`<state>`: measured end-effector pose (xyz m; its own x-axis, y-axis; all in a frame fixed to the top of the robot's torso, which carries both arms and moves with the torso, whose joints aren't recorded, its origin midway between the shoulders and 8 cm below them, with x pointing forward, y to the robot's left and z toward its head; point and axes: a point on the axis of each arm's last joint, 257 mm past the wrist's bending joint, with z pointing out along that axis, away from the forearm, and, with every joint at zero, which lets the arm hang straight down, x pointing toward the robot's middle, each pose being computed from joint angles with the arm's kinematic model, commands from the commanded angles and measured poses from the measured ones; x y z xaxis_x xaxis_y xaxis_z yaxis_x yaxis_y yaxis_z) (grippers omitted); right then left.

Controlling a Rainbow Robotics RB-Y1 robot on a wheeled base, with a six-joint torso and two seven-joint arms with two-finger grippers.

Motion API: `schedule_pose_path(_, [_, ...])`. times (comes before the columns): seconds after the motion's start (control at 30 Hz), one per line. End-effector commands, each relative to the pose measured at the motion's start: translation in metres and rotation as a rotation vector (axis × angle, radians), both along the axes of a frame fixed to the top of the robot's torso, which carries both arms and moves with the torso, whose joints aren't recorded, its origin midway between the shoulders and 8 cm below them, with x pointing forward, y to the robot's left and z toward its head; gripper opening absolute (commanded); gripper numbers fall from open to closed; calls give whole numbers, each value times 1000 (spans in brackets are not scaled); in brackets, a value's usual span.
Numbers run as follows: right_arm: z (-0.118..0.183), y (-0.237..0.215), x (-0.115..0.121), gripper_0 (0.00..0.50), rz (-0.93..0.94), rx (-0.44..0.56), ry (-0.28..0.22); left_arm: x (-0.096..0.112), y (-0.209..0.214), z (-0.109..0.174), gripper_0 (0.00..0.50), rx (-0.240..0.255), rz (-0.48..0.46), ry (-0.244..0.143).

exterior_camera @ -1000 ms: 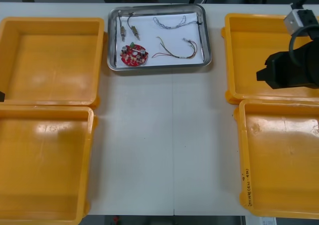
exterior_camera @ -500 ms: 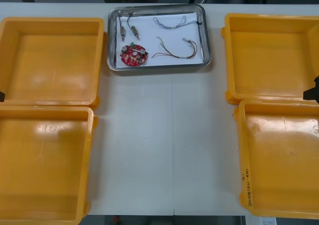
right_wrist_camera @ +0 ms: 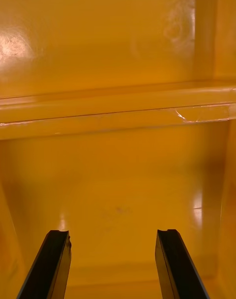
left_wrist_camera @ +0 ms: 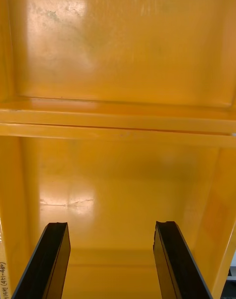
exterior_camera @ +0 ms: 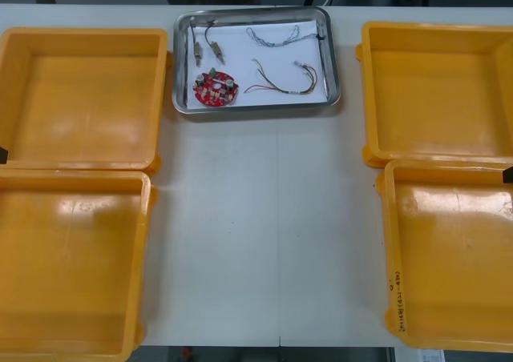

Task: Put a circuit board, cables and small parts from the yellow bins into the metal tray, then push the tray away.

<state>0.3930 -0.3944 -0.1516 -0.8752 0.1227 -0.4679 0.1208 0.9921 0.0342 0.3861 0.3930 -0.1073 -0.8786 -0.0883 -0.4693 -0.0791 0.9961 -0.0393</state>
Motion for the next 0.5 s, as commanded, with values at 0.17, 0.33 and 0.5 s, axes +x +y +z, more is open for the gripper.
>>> schedule_pose_path(0.17, [4,-11,-4,500,-16,-25,5,-6,16,14,500,117,-99,-12])
schedule_pose_path(0.33, [5,-9,-4,500,-17,-22,2,-6,16,14,500,117,-99,-12])
schedule_pose_path(0.5, [5,-9,-4,500,-17,-22,2,-6,16,14,500,117,-99,-12])
